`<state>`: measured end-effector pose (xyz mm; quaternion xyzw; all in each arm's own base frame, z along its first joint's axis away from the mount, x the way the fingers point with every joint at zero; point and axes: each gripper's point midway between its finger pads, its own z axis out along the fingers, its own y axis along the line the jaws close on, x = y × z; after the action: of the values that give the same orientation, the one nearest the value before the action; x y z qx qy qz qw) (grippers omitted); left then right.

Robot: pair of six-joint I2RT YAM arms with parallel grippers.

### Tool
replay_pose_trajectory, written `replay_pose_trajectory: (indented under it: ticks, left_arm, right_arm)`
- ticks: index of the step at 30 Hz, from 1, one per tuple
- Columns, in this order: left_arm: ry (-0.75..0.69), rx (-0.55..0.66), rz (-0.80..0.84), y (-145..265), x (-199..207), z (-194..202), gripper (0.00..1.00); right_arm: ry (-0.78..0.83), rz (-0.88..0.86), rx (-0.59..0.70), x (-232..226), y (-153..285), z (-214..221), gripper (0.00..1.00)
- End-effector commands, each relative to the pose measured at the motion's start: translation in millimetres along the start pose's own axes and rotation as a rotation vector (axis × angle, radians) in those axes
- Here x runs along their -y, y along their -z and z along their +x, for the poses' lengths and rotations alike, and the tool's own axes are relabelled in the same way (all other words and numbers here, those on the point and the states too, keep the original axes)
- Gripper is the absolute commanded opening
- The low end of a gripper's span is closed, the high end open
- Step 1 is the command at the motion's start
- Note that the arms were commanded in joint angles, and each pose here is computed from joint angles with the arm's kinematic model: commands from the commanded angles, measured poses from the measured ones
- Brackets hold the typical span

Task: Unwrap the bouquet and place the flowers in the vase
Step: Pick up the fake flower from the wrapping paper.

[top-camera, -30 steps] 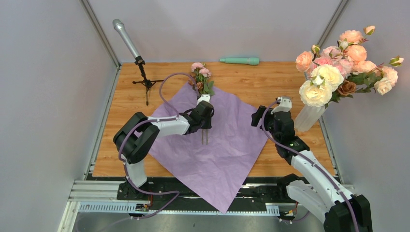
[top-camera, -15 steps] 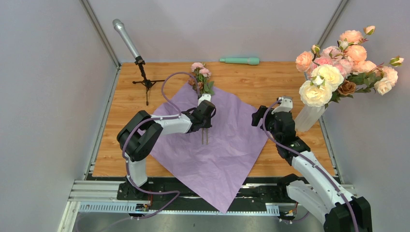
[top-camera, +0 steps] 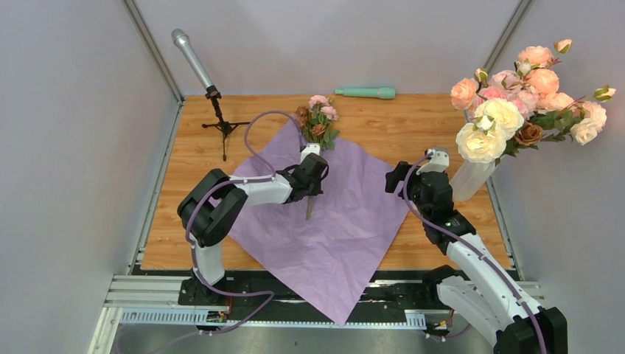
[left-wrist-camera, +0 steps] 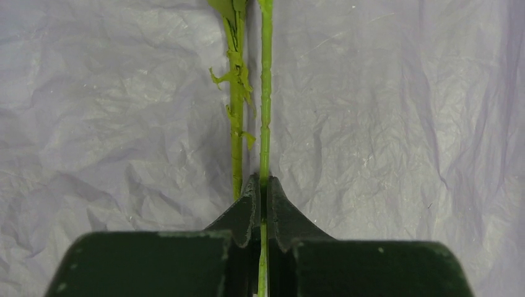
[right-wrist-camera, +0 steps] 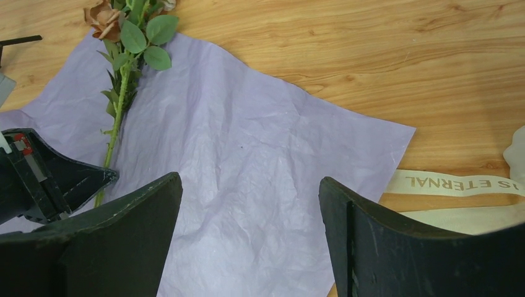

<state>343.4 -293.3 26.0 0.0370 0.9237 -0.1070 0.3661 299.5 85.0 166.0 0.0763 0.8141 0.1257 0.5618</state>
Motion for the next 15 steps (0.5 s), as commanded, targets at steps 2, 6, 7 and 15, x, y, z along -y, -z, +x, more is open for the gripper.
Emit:
replay_pose_trajectory:
  ticks: [2,6,7,15]
  left_arm:
    - [0.117,0.118,0.066,31.7,12.2,-35.2,0.00]
    - [0.185,0.187,0.116,51.0,16.8,-53.9,0.00]
    - [0.201,0.198,0.125,53.5,16.2,-54.7,0.00]
    - [0.305,0.312,0.267,94.6,14.9,-81.8,0.00]
  right_arm:
    - [-0.022,0.011,0.009,2.8,3.7,-0.7,0.82]
    - [-0.023,0.014,0.011,3.4,4.1,-1.7,0.82]
    - [-0.024,0.016,0.010,3.8,4.1,-1.4,0.82]
    - [-0.035,0.018,0.006,3.9,4.5,-0.5,0.82]
